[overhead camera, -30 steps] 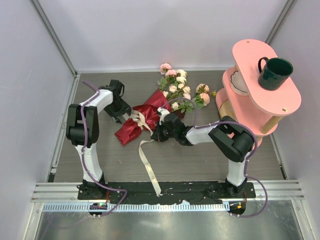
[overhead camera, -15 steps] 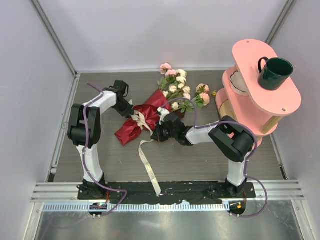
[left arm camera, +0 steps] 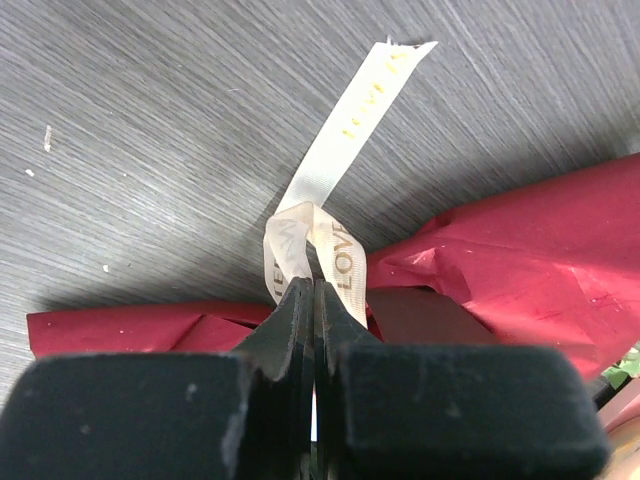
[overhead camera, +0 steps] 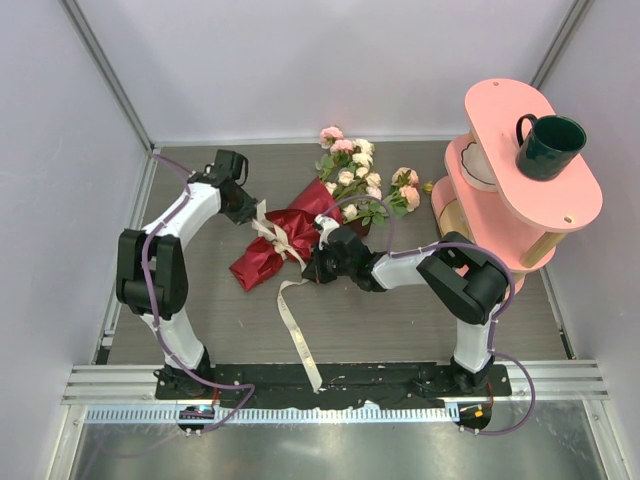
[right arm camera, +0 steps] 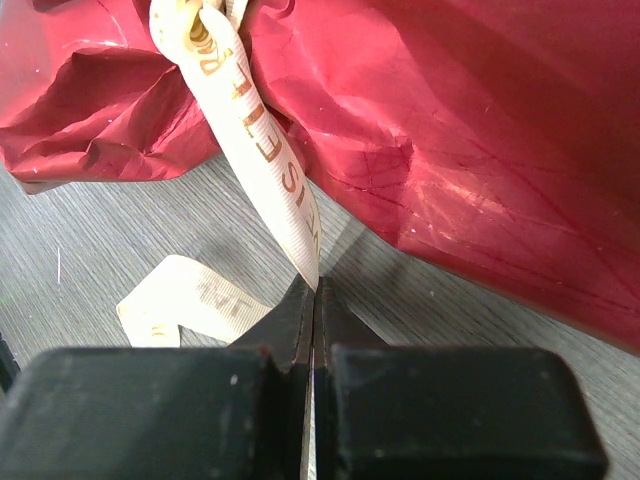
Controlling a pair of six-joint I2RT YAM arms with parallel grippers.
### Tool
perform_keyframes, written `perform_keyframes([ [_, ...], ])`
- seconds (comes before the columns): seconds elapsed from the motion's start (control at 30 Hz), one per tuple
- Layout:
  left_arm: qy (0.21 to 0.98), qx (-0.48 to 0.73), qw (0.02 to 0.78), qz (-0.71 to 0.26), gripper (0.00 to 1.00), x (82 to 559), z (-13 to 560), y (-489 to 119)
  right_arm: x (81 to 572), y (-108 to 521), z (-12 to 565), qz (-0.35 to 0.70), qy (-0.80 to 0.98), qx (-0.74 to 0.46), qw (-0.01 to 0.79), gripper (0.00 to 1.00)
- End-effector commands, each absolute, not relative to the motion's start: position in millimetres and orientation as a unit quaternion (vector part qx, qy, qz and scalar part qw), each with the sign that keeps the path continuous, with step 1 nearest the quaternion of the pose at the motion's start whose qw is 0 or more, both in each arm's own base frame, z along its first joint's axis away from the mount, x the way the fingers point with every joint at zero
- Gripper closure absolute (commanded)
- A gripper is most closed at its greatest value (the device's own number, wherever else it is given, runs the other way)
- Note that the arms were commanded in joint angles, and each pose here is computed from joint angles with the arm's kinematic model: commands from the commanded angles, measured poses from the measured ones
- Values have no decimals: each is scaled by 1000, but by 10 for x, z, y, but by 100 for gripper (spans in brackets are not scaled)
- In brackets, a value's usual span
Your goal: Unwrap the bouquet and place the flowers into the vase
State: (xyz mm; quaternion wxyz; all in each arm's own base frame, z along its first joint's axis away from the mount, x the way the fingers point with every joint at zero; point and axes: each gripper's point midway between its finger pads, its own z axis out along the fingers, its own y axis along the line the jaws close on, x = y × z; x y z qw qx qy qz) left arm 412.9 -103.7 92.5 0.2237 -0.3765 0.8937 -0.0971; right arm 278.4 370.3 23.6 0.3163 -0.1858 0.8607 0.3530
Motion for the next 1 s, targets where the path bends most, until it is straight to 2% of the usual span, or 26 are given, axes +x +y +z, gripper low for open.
perform_keyframes([
  [0.0,888,-367,259,-99,100,4187,1093,-979,2821,3713,405,360,849,-188,337,99],
  [0.33,898,-331,246,-151,99,4206,1091,-1185,2833,3712,417,360,848,-187,340,99],
  [0.37,900,-323,241,-166,89,4189,1097,-1243,2824,3712,411,360,849,-188,339,99],
  [0.43,901,-310,241,-184,75,4181,1099,-1304,2831,3703,422,360,849,-185,340,99],
  [0.47,900,-310,243,-187,60,4160,1125,-1303,2826,3698,420,360,849,-186,340,99],
  [0.53,903,-313,237,-175,46,4081,1080,-1257,2831,3697,436,359,847,-186,344,99],
  [0.6,905,-313,235,-165,43,3979,1066,-1214,2830,3689,434,359,847,-185,344,99],
  [0.67,904,-308,253,-157,42,3916,1151,-1148,2830,3694,434,360,847,-186,343,99],
  [0.77,911,-286,258,-148,46,3748,1096,-1088,2828,3696,441,361,847,-186,344,99],
  [0.8,909,-273,275,-155,49,3721,1211,-1095,2825,3699,441,361,847,-186,344,99],
  [0.83,910,-264,279,-154,59,3691,1223,-1093,2828,3696,441,361,847,-186,344,99],
  [0.87,913,-257,285,-139,63,3627,1204,-1068,2819,3696,446,361,847,-187,343,99],
  [0.97,921,-218,293,-133,64,3483,1277,-1118,2808,3701,496,366,843,-190,346,99],
])
